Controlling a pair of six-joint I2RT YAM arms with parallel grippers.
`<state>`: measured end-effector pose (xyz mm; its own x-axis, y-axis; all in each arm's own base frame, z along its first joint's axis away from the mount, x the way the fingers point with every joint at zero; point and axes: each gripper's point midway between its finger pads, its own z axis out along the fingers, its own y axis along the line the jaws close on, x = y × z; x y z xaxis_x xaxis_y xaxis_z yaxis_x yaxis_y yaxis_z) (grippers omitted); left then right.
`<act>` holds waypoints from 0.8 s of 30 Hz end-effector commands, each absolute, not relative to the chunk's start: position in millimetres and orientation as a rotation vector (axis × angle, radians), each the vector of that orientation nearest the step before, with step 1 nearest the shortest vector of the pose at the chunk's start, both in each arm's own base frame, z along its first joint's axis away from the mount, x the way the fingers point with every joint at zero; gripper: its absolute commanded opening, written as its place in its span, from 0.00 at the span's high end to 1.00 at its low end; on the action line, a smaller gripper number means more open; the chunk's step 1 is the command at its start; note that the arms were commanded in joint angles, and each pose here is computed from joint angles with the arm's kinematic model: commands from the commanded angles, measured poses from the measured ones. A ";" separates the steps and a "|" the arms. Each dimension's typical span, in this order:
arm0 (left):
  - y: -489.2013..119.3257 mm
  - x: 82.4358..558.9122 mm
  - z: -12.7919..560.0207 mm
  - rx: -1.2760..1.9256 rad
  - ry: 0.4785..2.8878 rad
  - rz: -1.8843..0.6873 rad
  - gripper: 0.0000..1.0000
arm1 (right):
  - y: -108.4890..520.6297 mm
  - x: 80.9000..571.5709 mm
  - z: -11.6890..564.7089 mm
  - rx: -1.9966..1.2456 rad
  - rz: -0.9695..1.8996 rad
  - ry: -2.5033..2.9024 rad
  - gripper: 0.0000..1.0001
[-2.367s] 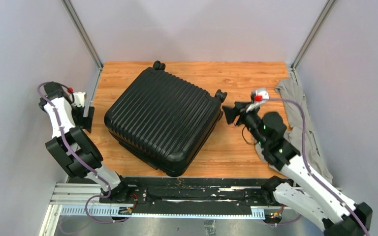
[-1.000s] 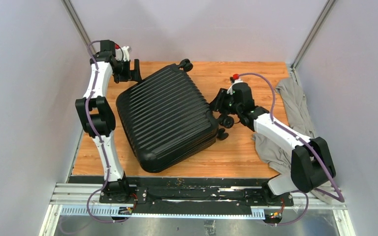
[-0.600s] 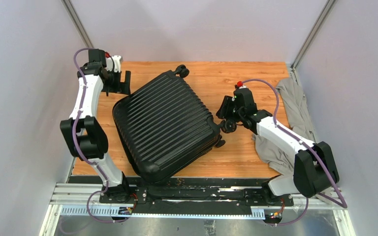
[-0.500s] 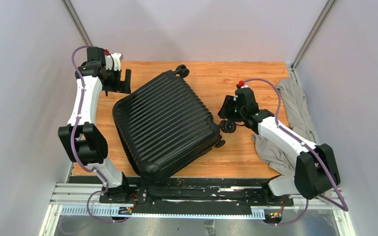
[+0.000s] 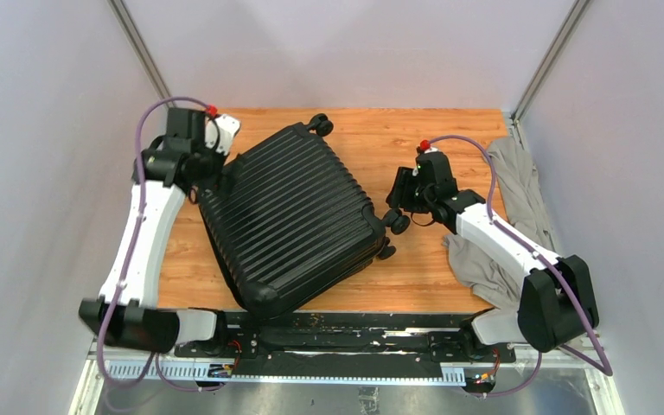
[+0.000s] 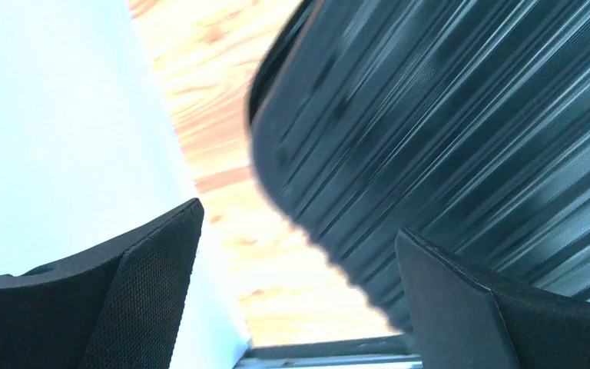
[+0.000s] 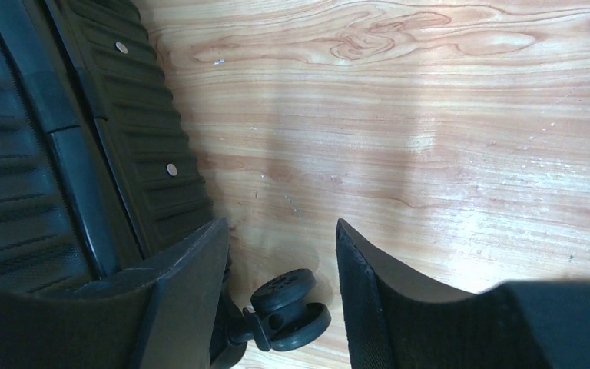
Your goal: Pack the luggage
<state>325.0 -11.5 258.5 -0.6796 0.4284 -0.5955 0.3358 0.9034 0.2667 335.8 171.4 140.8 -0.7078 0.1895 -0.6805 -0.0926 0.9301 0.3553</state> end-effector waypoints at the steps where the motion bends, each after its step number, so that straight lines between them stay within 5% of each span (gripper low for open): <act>1: 52.2 273.9 299.1 0.517 2.302 0.590 0.00 | 165.1 332.9 150.5 0.060 0.475 2.301 0.43; 5: 81.4 240.7 302.4 0.500 2.315 0.726 0.11 | 167.1 330.1 146.6 0.059 0.496 2.316 0.43; 13: 104.6 193.3 186.4 0.570 2.664 0.669 0.32 | 170.5 336.0 151.9 0.077 0.571 2.310 0.43; 24: 54.8 277.2 111.9 0.374 2.718 0.165 0.43 | 178.1 338.2 148.8 0.105 0.701 2.312 0.43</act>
